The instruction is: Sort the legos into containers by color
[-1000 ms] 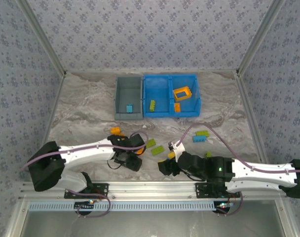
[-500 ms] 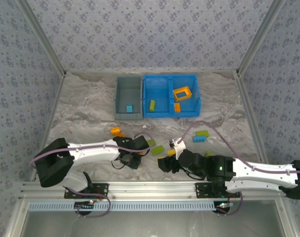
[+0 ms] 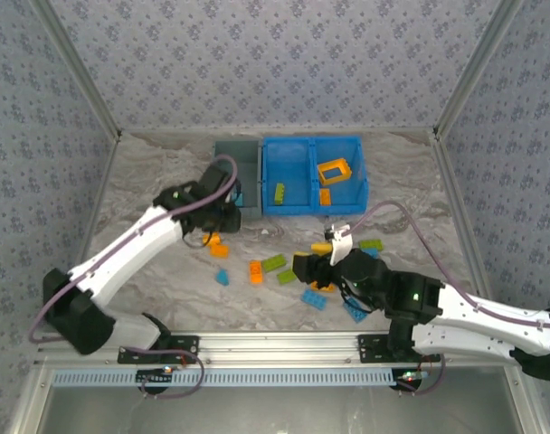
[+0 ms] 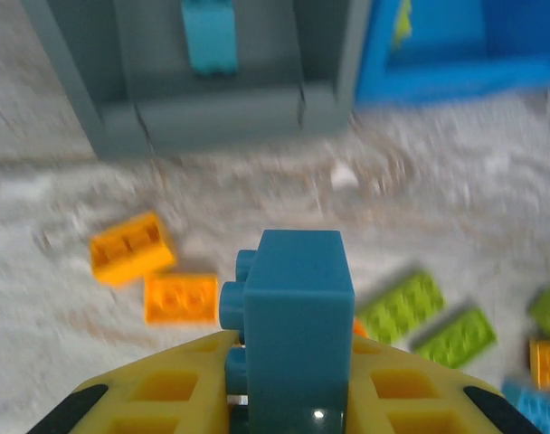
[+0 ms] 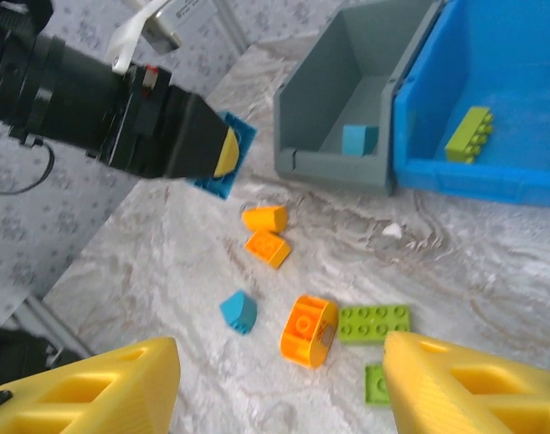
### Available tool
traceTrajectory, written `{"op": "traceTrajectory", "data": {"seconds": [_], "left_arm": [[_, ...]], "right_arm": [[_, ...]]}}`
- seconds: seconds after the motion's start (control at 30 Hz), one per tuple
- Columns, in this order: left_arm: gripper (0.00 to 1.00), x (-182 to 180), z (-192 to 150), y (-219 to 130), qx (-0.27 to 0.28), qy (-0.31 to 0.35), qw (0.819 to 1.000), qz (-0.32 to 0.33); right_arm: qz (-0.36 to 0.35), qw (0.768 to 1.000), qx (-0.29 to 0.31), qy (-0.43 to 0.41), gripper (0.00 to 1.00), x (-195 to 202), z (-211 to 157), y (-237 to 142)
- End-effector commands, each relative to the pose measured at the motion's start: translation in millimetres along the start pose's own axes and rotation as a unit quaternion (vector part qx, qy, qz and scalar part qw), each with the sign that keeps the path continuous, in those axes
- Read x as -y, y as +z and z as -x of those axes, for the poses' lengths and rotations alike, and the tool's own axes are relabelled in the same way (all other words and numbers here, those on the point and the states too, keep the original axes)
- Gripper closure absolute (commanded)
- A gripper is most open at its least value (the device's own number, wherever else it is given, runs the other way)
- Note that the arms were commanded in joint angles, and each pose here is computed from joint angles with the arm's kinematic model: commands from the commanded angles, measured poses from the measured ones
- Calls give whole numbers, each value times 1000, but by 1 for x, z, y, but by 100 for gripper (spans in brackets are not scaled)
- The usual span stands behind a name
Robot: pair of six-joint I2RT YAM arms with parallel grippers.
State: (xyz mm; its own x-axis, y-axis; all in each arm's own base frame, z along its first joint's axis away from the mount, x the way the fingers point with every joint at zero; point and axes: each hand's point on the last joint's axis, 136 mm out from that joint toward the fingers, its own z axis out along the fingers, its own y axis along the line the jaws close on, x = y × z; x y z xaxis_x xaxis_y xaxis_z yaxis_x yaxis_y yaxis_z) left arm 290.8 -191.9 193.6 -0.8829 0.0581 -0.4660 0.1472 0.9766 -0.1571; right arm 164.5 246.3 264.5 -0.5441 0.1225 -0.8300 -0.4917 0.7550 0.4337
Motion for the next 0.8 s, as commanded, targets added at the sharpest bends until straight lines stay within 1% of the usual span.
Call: {"op": "traceTrajectory", "data": {"seconds": [0.0,0.07,0.17,0.27,0.37,0.43,0.5,0.57,0.77], "left_arm": [[73,-10,28,27,-24,7,1000,10],[73,-16,51,43,-25,-13,1000,9],[74,-24,73,68,-33,-28,999,19],[74,-28,86,93,-44,-39,998,18],[74,-23,97,112,-49,-42,998,9],[74,-23,101,122,-54,-45,997,15],[75,-30,104,129,-61,-45,996,43],[76,-42,104,132,-67,-42,993,85],[75,-58,99,135,-65,-35,986,151]], "right_arm": [[-14,999,38,7,36,-4,30,6],[-24,999,36,6,36,-4,33,14],[-38,999,25,1,36,-4,31,24],[-40,999,18,4,36,-5,27,31],[-42,999,11,9,36,-4,21,35],[-44,999,7,13,36,-2,18,35],[-44,999,6,16,36,-1,17,35],[-46,999,5,18,36,0,16,34],[-51,998,3,22,36,6,12,33]]}}
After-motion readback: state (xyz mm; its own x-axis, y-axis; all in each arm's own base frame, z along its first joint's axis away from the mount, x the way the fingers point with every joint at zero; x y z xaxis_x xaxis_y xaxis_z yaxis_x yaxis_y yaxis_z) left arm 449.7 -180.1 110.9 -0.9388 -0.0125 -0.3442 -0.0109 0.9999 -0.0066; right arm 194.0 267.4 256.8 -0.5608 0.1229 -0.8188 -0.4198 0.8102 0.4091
